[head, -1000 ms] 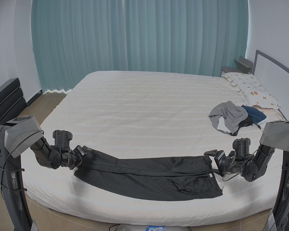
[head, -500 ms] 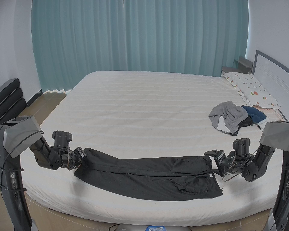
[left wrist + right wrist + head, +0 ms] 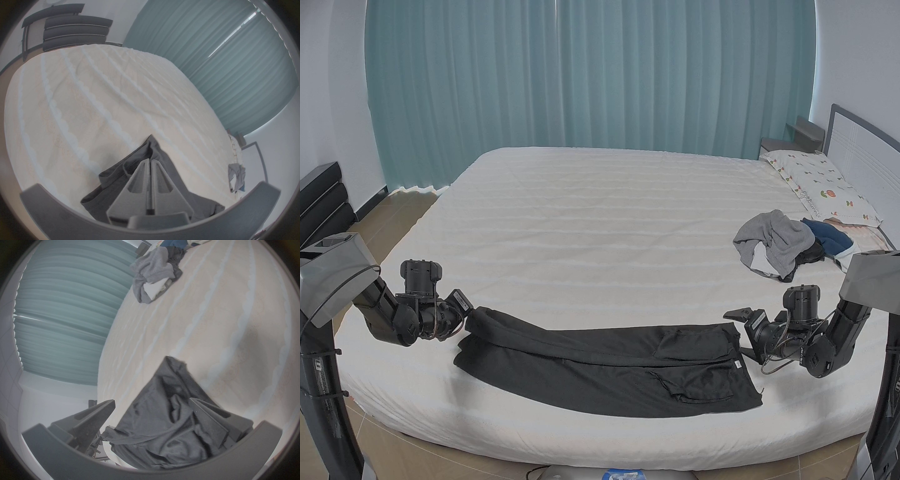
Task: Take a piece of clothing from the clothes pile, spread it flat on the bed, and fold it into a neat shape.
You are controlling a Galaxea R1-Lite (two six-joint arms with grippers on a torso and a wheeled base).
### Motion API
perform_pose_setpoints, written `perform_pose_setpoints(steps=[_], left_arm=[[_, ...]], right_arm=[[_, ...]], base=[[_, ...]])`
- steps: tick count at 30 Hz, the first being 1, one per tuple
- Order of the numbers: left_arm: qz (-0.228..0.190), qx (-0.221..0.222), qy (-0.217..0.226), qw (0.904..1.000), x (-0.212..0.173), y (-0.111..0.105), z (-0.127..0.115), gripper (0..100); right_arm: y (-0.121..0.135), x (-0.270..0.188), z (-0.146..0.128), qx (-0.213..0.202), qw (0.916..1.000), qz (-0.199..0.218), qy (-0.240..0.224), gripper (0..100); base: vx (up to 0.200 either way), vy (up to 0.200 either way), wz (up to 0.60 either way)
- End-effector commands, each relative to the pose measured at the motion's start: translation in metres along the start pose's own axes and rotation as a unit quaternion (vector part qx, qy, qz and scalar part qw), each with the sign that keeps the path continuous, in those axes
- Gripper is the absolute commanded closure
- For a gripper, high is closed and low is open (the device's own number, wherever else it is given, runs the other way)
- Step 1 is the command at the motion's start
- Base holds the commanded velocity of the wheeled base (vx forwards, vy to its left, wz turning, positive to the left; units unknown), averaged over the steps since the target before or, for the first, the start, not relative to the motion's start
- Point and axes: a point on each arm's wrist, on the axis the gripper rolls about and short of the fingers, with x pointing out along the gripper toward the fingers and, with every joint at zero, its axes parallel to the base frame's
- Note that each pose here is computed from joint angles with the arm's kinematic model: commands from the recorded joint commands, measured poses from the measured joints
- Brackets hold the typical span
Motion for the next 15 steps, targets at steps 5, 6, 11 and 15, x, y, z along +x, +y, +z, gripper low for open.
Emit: perform_pose_setpoints(steps=[5, 6, 11, 15], left_arm=[[-0.048, -0.011, -0.044, 0.9978, -0.003, -0.012, 0.010, 100], [-0.054, -0.015, -0.049, 0.9973, -0.003, -0.013, 0.010, 100], [-0.057, -0.018, -0.051, 0.9969, -0.003, -0.014, 0.010, 100], [-0.057, -0.018, -0.051, 0.9969, -0.002, -0.013, 0.010, 100]], right_arm=[[0.022, -0.012, -0.011, -0.008, 0.9997, 0.024, -0.005, 0], [0.023, -0.011, -0.014, -0.010, 0.9997, 0.023, -0.001, 0], [0.027, -0.009, -0.027, -0.017, 0.9997, 0.011, 0.016, 0], [0.028, -0.009, -0.033, -0.022, 0.9997, 0.002, 0.014, 0]], base=[[0.000, 0.000, 0.00], [0.000, 0.000, 0.00], [0.000, 0.000, 0.00], [0.000, 0.000, 0.00]])
